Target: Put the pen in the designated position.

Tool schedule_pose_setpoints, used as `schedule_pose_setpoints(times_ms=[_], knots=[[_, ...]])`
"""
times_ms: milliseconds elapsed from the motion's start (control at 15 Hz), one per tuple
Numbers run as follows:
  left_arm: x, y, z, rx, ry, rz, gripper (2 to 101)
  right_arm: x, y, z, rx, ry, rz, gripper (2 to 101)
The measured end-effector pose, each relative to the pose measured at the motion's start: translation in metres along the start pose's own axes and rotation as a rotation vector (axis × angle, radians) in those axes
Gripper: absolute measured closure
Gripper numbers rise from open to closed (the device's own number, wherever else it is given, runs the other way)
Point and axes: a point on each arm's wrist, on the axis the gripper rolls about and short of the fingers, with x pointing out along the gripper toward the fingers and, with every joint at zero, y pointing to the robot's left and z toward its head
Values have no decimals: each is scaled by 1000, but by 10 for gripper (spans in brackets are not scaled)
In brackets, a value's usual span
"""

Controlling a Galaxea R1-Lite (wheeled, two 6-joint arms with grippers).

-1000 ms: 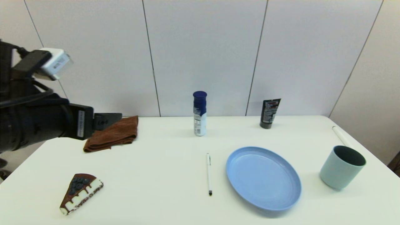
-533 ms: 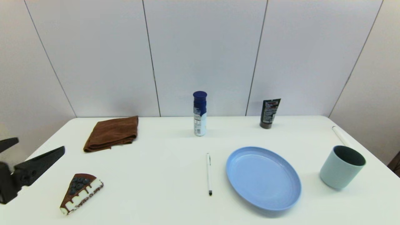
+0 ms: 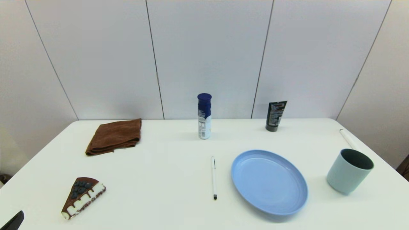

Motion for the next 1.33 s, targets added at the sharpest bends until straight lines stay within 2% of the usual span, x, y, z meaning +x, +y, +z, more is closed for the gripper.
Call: schedule_pose_setpoints(times_ms=[267,600,1000,1133,1333], knots=[[4,-3,-39,22,-60,49,60,0,0,0,0,1,0,43],[1,-5,-45,35,-157,43,59,0,0,0,-1,1,0,43],[-15,-11,-75,80,-136,-76,55,0,0,0,0,1,0,43],[-16,-11,-76,44,-149,-69,55,0,0,0,-1,1,0,43],[-16,-10,-77,-89,-146,-47,54,0,0,0,0,1,0,43]])
